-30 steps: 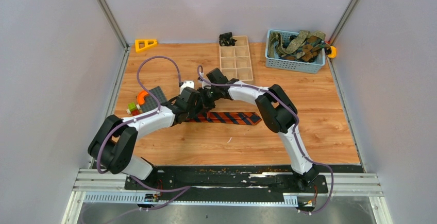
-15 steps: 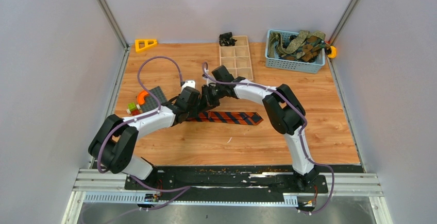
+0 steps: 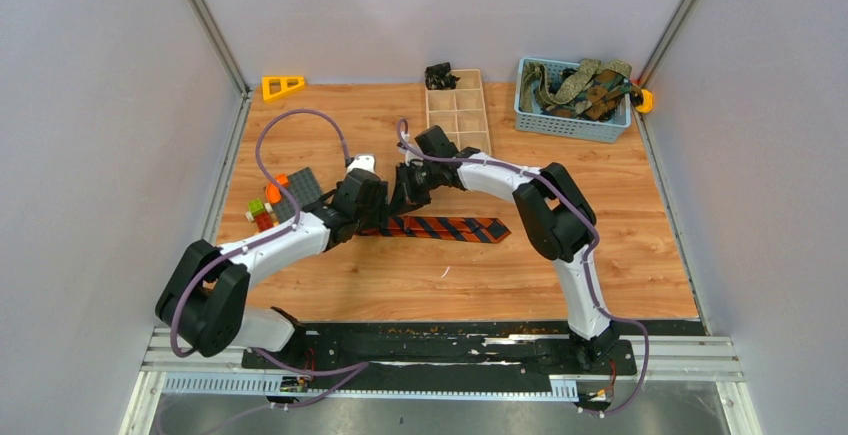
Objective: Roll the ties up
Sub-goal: Roll the tie at the center of the board.
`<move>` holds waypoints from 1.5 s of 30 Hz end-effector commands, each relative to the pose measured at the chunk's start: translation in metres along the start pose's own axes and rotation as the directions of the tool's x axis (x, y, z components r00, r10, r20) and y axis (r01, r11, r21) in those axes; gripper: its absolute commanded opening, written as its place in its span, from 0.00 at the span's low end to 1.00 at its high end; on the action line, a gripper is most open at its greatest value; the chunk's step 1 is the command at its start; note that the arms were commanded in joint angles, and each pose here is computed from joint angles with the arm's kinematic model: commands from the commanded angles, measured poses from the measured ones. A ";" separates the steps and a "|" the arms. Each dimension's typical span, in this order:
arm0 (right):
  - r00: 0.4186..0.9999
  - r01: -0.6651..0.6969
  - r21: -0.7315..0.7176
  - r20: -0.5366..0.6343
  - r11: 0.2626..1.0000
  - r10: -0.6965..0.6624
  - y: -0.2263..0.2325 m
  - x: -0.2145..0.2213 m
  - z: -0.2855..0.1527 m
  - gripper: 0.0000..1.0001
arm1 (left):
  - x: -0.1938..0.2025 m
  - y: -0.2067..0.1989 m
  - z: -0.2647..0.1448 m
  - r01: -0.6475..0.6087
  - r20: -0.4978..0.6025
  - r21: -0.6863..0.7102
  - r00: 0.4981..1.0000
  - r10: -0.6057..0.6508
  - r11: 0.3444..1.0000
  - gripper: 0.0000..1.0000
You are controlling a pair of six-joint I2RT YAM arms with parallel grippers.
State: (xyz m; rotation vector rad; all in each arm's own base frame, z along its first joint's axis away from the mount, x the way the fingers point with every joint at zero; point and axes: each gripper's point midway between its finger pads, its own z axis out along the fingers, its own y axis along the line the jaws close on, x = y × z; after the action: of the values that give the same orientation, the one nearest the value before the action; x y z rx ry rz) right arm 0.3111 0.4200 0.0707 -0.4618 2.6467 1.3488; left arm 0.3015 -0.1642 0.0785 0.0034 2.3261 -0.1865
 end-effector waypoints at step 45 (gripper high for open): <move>0.993 0.116 0.003 0.001 0.993 -0.116 0.045 -0.013 0.028 0.04 | -0.010 0.091 -0.032 0.252 0.154 0.034 0.955 -0.255 0.967 0.85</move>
State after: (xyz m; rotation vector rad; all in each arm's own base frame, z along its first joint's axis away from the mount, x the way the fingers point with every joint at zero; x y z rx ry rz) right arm 0.2977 0.4703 0.0781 -0.5865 2.6392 1.3198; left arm 0.2826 -0.0652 0.0892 -0.2881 2.1998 -0.2804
